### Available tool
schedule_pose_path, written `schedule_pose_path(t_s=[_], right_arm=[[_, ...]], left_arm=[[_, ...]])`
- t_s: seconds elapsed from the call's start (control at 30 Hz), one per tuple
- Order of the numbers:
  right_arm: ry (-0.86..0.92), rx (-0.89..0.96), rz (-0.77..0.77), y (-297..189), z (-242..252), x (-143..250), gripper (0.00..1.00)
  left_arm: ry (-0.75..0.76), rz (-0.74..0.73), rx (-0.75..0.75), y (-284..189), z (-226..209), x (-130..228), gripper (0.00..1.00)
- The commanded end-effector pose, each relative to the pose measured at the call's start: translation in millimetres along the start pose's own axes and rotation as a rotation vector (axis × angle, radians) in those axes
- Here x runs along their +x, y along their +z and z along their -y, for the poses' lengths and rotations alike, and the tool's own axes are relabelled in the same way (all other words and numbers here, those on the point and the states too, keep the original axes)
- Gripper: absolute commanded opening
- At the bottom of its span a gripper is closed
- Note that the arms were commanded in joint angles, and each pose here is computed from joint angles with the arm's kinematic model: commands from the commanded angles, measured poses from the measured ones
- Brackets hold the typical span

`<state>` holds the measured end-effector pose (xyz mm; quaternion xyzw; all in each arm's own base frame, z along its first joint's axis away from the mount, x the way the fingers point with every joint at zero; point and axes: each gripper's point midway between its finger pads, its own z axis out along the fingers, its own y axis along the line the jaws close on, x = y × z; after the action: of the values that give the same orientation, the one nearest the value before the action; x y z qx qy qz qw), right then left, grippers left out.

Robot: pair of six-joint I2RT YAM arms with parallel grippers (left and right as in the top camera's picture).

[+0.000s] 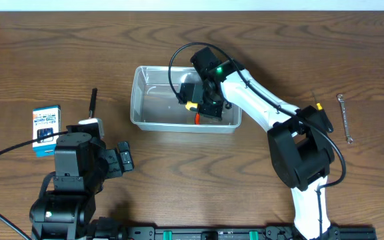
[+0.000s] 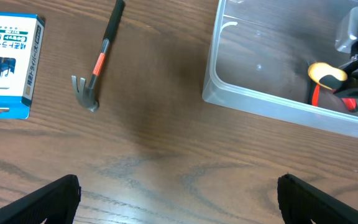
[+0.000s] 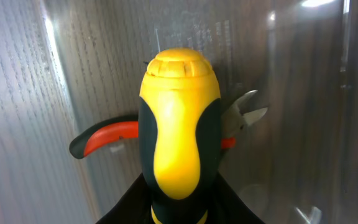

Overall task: Pack container
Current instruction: 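Carry the screwdriver into the container and release it, then move the right gripper to the small yellow-handled screwdriver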

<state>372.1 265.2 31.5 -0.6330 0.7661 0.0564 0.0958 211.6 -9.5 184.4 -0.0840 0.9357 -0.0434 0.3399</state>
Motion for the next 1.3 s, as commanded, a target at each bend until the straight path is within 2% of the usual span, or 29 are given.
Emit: schedule_pose_path(t_s=[0.0,0.03,0.13,0.17,0.23,0.27,0.37,0.47,0.63,0.7,0.8,0.9,1.0,1.1,1.27], right_arm=[[0.022,-0.004,0.017,-1,1,-2,0.12],[0.022,-0.004,0.017,-1,1,-2,0.17],[0.024,-0.006,0.015,-1,1,-2,0.38],[0.037,-0.005,0.015,-1,1,-2,0.62],[0.069,-0.003,0.017,-2,2,-2,0.96],[0.081,-0.002,0.018,-4,3,-3,0.99],[0.111,0.006,0.026,-16,7,-5,0.99],[0.168,0.036,0.052,-49,17,-12,0.99],[0.345,0.196,0.145,-155,53,-5,0.99],[0.436,0.279,0.153,-196,68,17,0.99],[0.606,0.351,0.121,-244,76,76,0.99],[0.862,0.362,0.083,-270,73,138,0.99],[1.069,0.34,0.084,-290,60,183,0.99],[1.173,0.36,0.081,-311,44,213,0.99],[1.308,0.426,0.121,-349,8,240,0.99]], left_arm=[[-0.018,0.024,-0.008,-5,-1,-7,0.98],[-0.018,0.024,-0.008,-5,-1,-7,0.98],[-0.018,0.024,-0.008,-5,-1,-7,0.98],[-0.018,0.024,-0.008,-5,-1,-7,0.98],[-0.018,0.024,-0.008,-5,-1,-7,0.98],[-0.018,0.024,-0.008,-5,-1,-7,0.98],[-0.018,0.024,-0.008,-5,-1,-7,0.98],[-0.018,0.024,-0.008,-5,-1,-7,0.98],[-0.018,0.024,-0.008,-5,-1,-7,0.98],[-0.018,0.024,-0.008,-5,-1,-7,0.98],[-0.018,0.023,-0.008,-5,-1,-7,0.98],[-0.018,0.024,-0.008,-5,-1,-7,0.98],[-0.017,0.024,-0.008,-5,-1,-7,0.98],[-0.006,0.025,-0.008,-5,-1,-7,0.98],[0.001,0.024,-0.008,-5,-1,-7,0.98]])
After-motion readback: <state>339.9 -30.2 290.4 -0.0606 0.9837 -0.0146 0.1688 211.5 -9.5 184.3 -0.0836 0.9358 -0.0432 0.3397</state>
